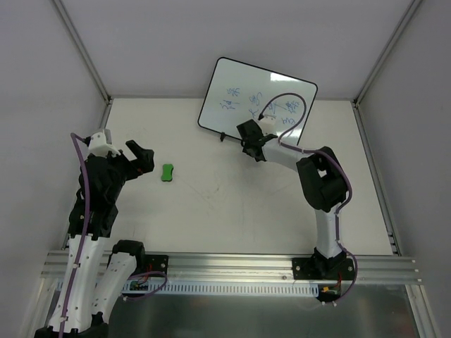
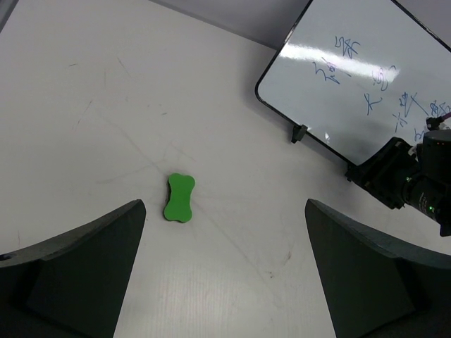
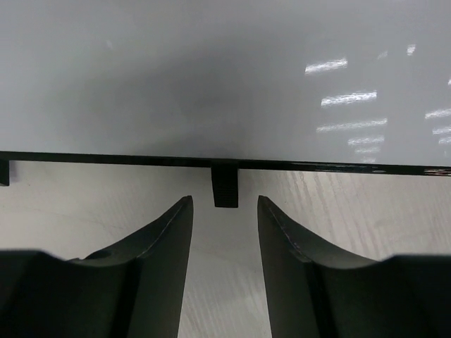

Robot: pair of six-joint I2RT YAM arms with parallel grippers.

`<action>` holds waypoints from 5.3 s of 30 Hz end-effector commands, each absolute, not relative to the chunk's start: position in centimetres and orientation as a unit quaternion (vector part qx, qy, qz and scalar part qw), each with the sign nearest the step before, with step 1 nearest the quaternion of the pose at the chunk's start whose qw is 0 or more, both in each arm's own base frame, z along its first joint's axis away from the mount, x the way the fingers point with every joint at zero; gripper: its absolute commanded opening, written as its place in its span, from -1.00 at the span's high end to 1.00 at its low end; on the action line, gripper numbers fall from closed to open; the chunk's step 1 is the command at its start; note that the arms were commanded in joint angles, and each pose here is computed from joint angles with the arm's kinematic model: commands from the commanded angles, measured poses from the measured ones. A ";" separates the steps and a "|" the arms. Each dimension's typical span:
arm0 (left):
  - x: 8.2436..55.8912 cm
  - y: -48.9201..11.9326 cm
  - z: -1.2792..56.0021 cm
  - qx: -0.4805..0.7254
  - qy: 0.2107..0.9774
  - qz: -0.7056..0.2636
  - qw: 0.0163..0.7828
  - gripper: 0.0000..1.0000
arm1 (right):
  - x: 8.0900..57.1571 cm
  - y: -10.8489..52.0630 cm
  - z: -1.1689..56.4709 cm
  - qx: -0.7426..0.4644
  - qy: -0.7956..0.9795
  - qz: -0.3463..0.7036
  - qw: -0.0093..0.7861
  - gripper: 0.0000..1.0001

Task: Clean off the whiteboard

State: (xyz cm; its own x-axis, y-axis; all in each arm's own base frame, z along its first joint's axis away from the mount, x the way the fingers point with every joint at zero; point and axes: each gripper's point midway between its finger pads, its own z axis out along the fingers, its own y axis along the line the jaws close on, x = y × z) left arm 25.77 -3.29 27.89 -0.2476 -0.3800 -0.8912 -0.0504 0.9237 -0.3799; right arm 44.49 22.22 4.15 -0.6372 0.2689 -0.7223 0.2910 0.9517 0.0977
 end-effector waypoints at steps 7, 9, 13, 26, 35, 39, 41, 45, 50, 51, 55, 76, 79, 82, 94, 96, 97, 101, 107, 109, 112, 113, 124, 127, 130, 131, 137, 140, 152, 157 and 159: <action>25.3 -3.6 27.5 -0.140 0.781 -0.147 0.591 -0.97 | 46.7 20.9 4.9 0.210 0.891 -0.007 0.403 0.21; 25.3 -3.6 27.6 -0.139 0.780 -0.145 0.592 -0.97 | 46.9 21.0 4.9 0.205 0.893 -0.007 0.400 0.23; 25.3 -3.4 27.7 -0.141 0.779 -0.142 0.594 -0.98 | 47.1 21.3 4.9 0.197 0.897 -0.005 0.396 0.32; 25.0 -3.2 27.1 -0.142 0.782 -0.135 0.591 -0.97 | 45.0 21.9 4.0 0.175 0.914 0.007 0.366 0.99; 25.2 -3.3 26.2 -0.141 0.791 -0.134 0.581 -0.98 | 38.4 23.0 4.7 0.085 0.929 0.007 0.360 0.99; 25.2 -3.5 25.7 -0.143 0.794 -0.139 0.574 -0.97 | 34.4 23.1 4.5 0.081 0.929 0.016 0.360 0.99; 25.3 -3.6 25.6 -0.145 0.796 -0.142 0.570 -0.97 | 32.6 24.1 5.3 0.076 0.926 0.030 0.369 0.99; 25.4 -3.6 25.2 -0.145 0.799 -0.140 0.566 -0.97 | 28.5 24.4 5.0 0.068 0.925 0.035 0.371 0.99; 25.5 -3.5 24.9 -0.149 0.802 -0.137 0.562 -0.98 | 24.6 25.3 5.4 0.076 0.922 0.041 0.377 0.99; 25.5 -3.5 24.8 -0.150 0.802 -0.137 0.561 -0.98 | 24.2 25.5 5.5 0.077 0.922 0.041 0.377 0.99; 25.4 -3.7 24.4 -0.150 0.805 -0.141 0.557 -0.97 | 22.8 26.4 5.4 0.072 0.923 0.045 0.375 0.98; 25.7 -3.9 22.7 -0.152 0.820 -0.140 0.534 -0.97 | 20.9 28.9 11.2 -0.091 0.915 0.098 0.382 -0.53; 26.2 -3.9 22.1 -0.152 0.829 -0.135 0.522 -0.97 | 21.3 28.9 14.8 -0.149 0.893 0.119 0.407 -0.78; 26.9 -4.0 21.3 -0.152 0.841 -0.130 0.503 -0.98 | 21.8 28.0 17.4 -0.182 0.881 0.146 0.412 -0.95; 32.5 -4.3 13.9 -0.151 0.918 -0.079 0.358 -0.97 | 25.4 17.8 20.4 -0.085 0.868 0.140 0.468 -0.97; 33.4 -4.4 12.1 -0.145 0.930 -0.069 0.330 -0.97 | 25.1 16.9 20.0 -0.084 0.868 0.140 0.469 -0.97; 34.2 -4.4 12.3 -0.144 0.930 -0.069 0.331 -0.97 | 24.9 16.7 20.0 -0.082 0.867 0.141 0.470 -0.97; 35.5 -4.7 10.0 -0.134 0.944 -0.064 0.295 -0.79 | 24.6 15.4 19.3 -0.065 0.868 0.138 0.473 -0.98; 35.6 -4.7 7.6 -0.127 0.955 -0.053 0.261 -0.52 | 24.4 13.6 19.1 -0.036 0.864 0.127 0.486 -0.97; 35.3 -4.8 6.9 -0.125 0.958 -0.055 0.251 -0.47 | 24.4 13.0 19.0 -0.029 0.865 0.120 0.486 -0.97; 34.9 -5.2 5.7 -0.114 0.964 -0.052 0.234 -0.47 | 24.5 12.3 18.9 -0.013 0.865 0.111 0.489 -0.97; 34.8 -5.3 5.3 -0.113 0.966 -0.052 0.228 -0.47 | 24.5 12.1 18.8 -0.011 0.866 0.110 0.488 -0.97; 34.9 -5.7 3.6 -0.107 0.972 -0.034 0.207 -0.38 | 24.6 11.1 17.8 0.019 0.871 0.096 0.481 -0.97; 34.9 -5.4 3.3 -0.108 0.972 -0.025 0.205 -0.30 | 24.5 10.9 17.7 0.024 0.872 0.098 0.480 -0.96; 34.7 -5.3 3.1 -0.107 0.973 -0.021 0.203 -0.21 | 24.4 10.7 17.7 0.027 0.871 0.098 0.481 -0.96; 34.7 -5.4 3.1 -0.107 0.973 -0.022 0.203 -0.18 | 24.4 10.7 17.6 0.028 0.871 0.098 0.481 -0.96; 35.0 -5.4 3.3 -0.105 0.973 -0.022 0.205 -0.13 | 24.4 10.9 17.2 0.025 0.875 0.100 0.473 -0.96; 35.1 -5.4 3.1 -0.100 0.974 -0.020 0.203 -0.13 | 24.4 11.0 17.1 0.028 0.876 0.104 0.471 -0.96; 35.7 -5.7 2.8 -0.088 0.975 -0.011 0.203 0.05 | 24.2 11.0 16.6 0.033 0.878 0.104 0.465 -0.96; 35.6 -5.8 2.5 -0.086 0.976 -0.012 0.198 0.05 | 24.2 10.8 16.3 0.033 0.879 0.101 0.464 -0.96; 35.6 -5.9 2.4 -0.085 0.977 -0.013 0.196 0.09 | 24.1 10.7 16.2 0.033 0.880 0.098 0.464 -0.96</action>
